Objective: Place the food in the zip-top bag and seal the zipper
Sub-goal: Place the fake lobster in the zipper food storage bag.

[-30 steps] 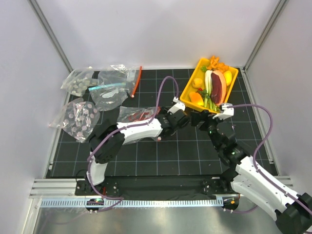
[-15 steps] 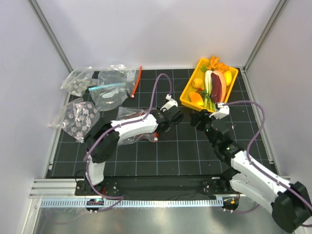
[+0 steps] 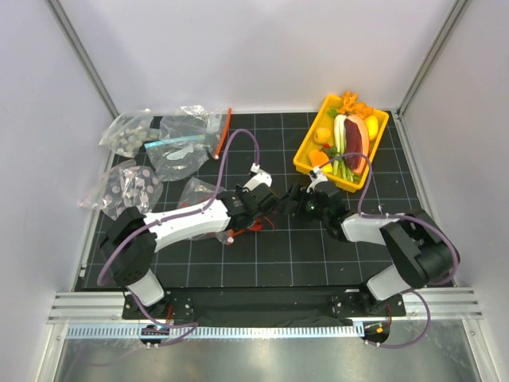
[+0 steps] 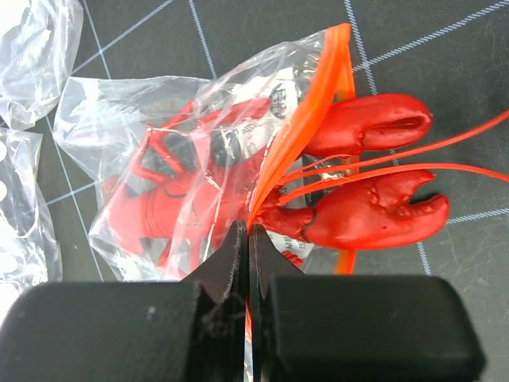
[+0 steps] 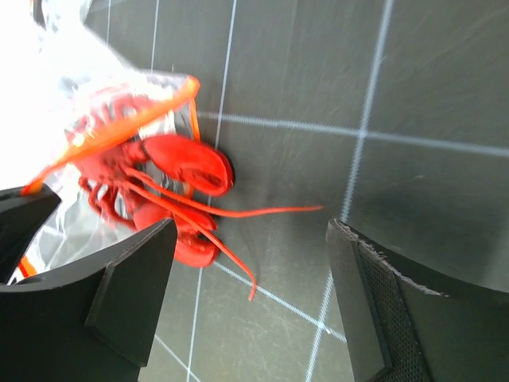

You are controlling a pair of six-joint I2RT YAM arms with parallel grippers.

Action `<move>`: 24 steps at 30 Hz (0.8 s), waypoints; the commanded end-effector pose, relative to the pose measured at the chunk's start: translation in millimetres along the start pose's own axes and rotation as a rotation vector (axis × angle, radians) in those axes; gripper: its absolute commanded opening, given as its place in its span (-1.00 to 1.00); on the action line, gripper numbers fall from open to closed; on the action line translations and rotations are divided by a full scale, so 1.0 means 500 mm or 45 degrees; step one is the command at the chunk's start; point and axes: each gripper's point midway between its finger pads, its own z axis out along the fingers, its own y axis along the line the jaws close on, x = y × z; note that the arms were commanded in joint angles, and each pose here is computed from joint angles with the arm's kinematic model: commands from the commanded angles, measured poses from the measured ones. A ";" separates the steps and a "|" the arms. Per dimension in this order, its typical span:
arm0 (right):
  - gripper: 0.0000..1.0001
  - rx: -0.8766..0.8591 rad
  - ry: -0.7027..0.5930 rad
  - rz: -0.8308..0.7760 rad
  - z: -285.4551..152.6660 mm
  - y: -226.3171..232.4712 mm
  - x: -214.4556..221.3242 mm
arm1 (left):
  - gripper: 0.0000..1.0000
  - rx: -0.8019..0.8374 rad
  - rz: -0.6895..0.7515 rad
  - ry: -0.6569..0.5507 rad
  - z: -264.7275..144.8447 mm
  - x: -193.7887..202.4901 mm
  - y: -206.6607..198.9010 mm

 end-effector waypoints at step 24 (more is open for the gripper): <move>0.19 -0.260 0.197 0.170 0.103 0.137 0.101 | -1.00 0.173 -0.281 -0.330 -0.105 -0.108 0.038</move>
